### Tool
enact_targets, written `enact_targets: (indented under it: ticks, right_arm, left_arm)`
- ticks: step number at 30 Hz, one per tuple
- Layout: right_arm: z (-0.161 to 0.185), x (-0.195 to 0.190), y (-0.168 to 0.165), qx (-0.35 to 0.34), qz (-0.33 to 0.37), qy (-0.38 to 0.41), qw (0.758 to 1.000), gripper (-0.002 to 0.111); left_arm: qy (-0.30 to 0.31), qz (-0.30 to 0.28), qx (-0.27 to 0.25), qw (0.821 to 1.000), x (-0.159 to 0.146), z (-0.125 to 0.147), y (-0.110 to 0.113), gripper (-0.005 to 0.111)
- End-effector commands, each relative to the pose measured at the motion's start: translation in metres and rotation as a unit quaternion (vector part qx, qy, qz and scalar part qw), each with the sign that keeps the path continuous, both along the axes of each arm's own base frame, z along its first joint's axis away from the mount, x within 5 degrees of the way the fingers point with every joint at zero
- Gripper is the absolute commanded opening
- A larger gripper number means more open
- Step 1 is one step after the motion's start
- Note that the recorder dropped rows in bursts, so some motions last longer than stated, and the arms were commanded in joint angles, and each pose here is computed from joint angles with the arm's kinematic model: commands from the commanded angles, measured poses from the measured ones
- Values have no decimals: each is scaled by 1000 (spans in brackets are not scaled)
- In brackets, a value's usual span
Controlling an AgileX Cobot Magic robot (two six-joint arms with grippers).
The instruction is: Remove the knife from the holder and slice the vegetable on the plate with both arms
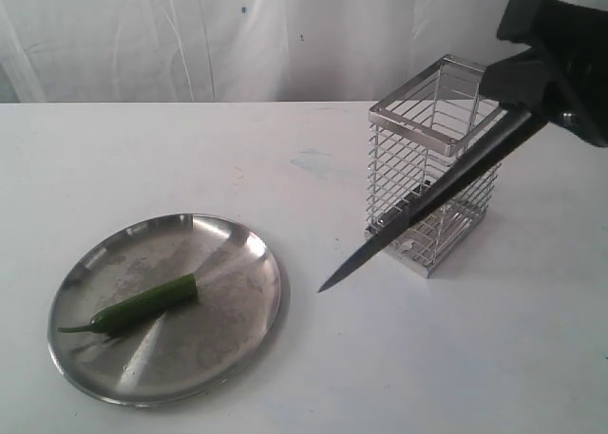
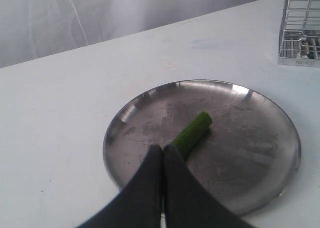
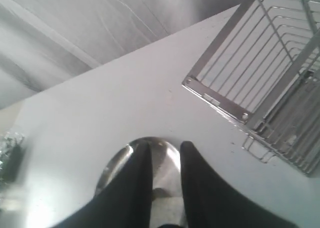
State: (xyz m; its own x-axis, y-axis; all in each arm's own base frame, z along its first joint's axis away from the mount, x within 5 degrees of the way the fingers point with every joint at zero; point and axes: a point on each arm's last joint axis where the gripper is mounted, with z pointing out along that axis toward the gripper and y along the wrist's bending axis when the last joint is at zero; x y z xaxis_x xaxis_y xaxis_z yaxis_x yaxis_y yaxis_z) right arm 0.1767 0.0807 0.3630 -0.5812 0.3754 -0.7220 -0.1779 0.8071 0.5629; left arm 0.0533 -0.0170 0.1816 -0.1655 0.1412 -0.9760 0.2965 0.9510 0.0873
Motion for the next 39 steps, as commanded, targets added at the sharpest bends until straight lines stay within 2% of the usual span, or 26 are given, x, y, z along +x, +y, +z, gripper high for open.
enact_targets:
  ticks: [1,6,14,22,26,33,35,36,38,39]
  right_arm:
    - [-3,3,2,74,-23,-7,997,0]
    - [-17,9,15,83,-12,-1,996,0]
    - [-50,27,35,103,-31,0,994,0]
    - [-81,45,65,141,-41,-33,989,0]
    - [-97,56,77,174,-37,-18,984,0]
    - [-132,75,93,163,-24,-19,986,0]
    - [-135,76,97,132,3,-27,991,0]
    - [-134,74,97,87,21,-43,995,0]
    - [-137,68,91,-46,67,-56,995,0]
    - [-141,63,88,-156,120,-68,978,0]
  left_arm:
    - [1,-1,-3,1000,0,-1,0,0]
    - [1,-1,-3,1000,0,-1,0,0]
    - [1,-1,-3,1000,0,-1,0,0]
    - [1,-1,-3,1000,0,-1,0,0]
    - [1,-1,-3,1000,0,-1,0,0]
    - [1,-1,-3,1000,0,-1,0,0]
    - [1,-1,-3,1000,0,-1,0,0]
    - [1,-1,-3,1000,0,-1,0,0]
    - [1,-1,-3,1000,0,-1,0,0]
    - [1,-1,-3,1000,0,-1,0,0]
